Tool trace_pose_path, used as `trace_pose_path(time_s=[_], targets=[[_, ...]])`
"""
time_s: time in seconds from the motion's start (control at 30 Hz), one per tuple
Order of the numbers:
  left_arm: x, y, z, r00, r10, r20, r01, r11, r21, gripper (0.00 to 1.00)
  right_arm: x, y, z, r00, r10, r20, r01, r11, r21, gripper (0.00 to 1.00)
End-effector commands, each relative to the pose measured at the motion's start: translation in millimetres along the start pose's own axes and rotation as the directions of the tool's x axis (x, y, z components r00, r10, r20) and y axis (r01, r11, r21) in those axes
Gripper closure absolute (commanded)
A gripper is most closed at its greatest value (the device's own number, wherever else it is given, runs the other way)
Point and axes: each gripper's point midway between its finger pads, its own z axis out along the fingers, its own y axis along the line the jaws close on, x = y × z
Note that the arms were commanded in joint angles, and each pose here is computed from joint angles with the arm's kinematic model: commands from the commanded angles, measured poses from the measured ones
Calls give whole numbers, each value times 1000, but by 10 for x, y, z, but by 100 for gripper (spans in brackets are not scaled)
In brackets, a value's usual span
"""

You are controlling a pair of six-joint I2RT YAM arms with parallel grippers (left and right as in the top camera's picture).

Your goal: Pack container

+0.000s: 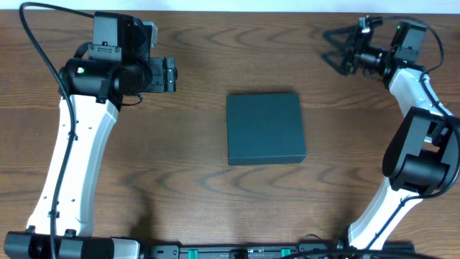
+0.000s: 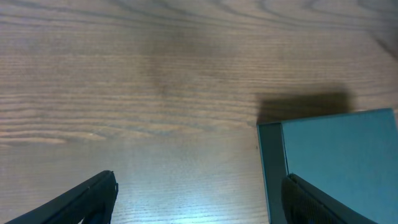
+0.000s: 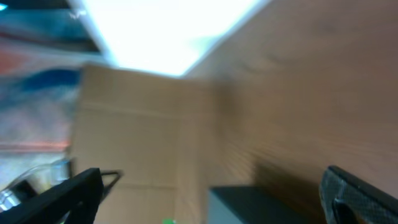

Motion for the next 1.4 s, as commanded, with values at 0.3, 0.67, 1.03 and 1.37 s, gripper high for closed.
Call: trace_pose_path(time_s=[0.3, 0.67, 1.03, 1.37], targets=[[-14, 19, -52, 1000, 16, 13, -16, 1000, -18, 16, 557, -528, -351, 926, -290, -242, 378, 710, 594, 1], [143, 141, -60, 999, 6, -50, -10, 996, -84, 16, 1052, 702, -379, 749, -567, -343, 633, 458, 625, 1], [358, 111, -73, 991, 35, -128, -59, 981, -183, 16, 1859, 762, -67, 701, -479, -528, 708, 384, 592, 1], [477, 15, -50, 987, 16, -160, -47, 981, -190, 20, 2256, 745, 293, 629, -464, -624, 778, 378, 503, 73]])
